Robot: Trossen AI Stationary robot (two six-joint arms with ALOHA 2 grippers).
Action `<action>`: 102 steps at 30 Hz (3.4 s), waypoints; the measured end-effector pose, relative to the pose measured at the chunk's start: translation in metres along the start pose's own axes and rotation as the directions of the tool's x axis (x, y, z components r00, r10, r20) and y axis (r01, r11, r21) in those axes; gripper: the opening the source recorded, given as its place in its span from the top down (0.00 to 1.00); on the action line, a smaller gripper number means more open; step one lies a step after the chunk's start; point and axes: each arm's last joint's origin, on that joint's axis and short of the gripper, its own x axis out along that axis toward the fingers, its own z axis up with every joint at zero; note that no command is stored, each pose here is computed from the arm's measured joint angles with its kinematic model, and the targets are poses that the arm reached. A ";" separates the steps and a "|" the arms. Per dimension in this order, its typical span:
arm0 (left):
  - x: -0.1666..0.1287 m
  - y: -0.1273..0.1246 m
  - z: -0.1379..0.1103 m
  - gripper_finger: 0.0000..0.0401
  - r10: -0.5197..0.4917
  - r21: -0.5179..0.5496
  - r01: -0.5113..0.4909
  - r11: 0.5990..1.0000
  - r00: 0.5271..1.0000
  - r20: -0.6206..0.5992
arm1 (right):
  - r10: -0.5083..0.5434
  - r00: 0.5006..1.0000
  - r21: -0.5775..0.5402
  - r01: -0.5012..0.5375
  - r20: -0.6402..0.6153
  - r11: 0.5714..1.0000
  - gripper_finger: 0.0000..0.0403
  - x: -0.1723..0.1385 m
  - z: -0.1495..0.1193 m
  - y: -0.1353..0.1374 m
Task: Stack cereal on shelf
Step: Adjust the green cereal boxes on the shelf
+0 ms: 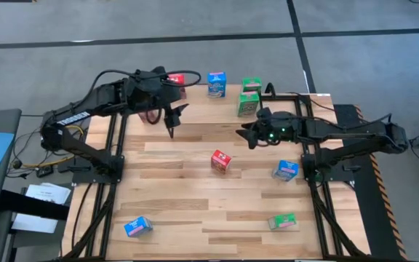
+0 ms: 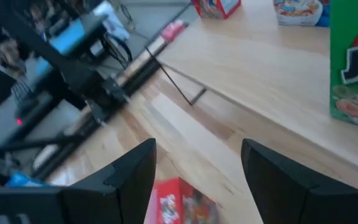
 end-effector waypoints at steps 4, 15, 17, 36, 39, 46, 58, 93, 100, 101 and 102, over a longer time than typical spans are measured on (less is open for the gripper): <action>-0.011 0.008 -0.003 0.29 -0.029 -0.015 0.029 0.999 0.999 0.028 | 0.070 0.989 0.043 -0.076 0.128 0.996 0.35 -0.002 0.009 0.011; -0.024 0.022 -0.013 0.29 -0.007 0.017 0.007 1.000 1.000 -0.007 | -0.005 0.907 0.002 0.004 0.420 1.000 0.35 -0.020 0.076 0.017; -0.027 0.023 -0.014 0.29 -0.005 0.015 0.005 1.000 1.000 -0.006 | -0.041 0.888 0.020 0.036 0.458 0.999 0.35 -0.024 0.091 0.014; -0.039 0.024 -0.024 0.29 -0.051 0.009 0.052 0.999 0.997 -0.060 | -0.517 0.808 0.430 0.375 0.283 0.821 0.35 -0.045 0.125 -0.063; -0.039 0.024 -0.024 0.29 -0.056 0.009 0.057 0.998 0.996 -0.062 | -0.537 0.803 0.460 0.386 0.260 0.800 0.35 -0.046 0.124 -0.067; -0.039 0.023 -0.024 0.29 -0.077 0.005 0.077 0.997 0.995 -0.056 | -0.547 0.813 0.480 0.405 0.201 0.778 0.35 -0.038 0.120 -0.071; -0.039 0.023 -0.025 0.29 -0.082 -0.015 0.081 0.997 0.994 -0.066 | -0.617 0.785 0.442 0.534 0.056 0.721 0.35 -0.013 0.108 -0.087; -0.039 0.023 -0.025 0.29 -0.080 -0.029 0.079 0.996 0.995 -0.065 | -0.593 0.804 0.387 0.534 0.042 0.752 0.35 -0.006 0.106 -0.085; -0.039 0.023 -0.025 0.29 -0.080 -0.029 0.079 0.996 0.995 -0.065 | -0.600 0.800 0.379 0.549 0.022 0.745 0.35 -0.006 0.104 -0.086; -0.039 0.023 -0.025 0.29 -0.080 -0.030 0.079 0.996 0.995 -0.065 | -0.605 0.796 0.376 0.557 0.011 0.740 0.35 -0.007 0.103 -0.087; -0.039 0.023 -0.025 0.29 -0.080 -0.030 0.079 0.996 0.995 -0.065 | -0.608 0.794 0.374 0.562 0.005 0.737 0.35 -0.007 0.102 -0.087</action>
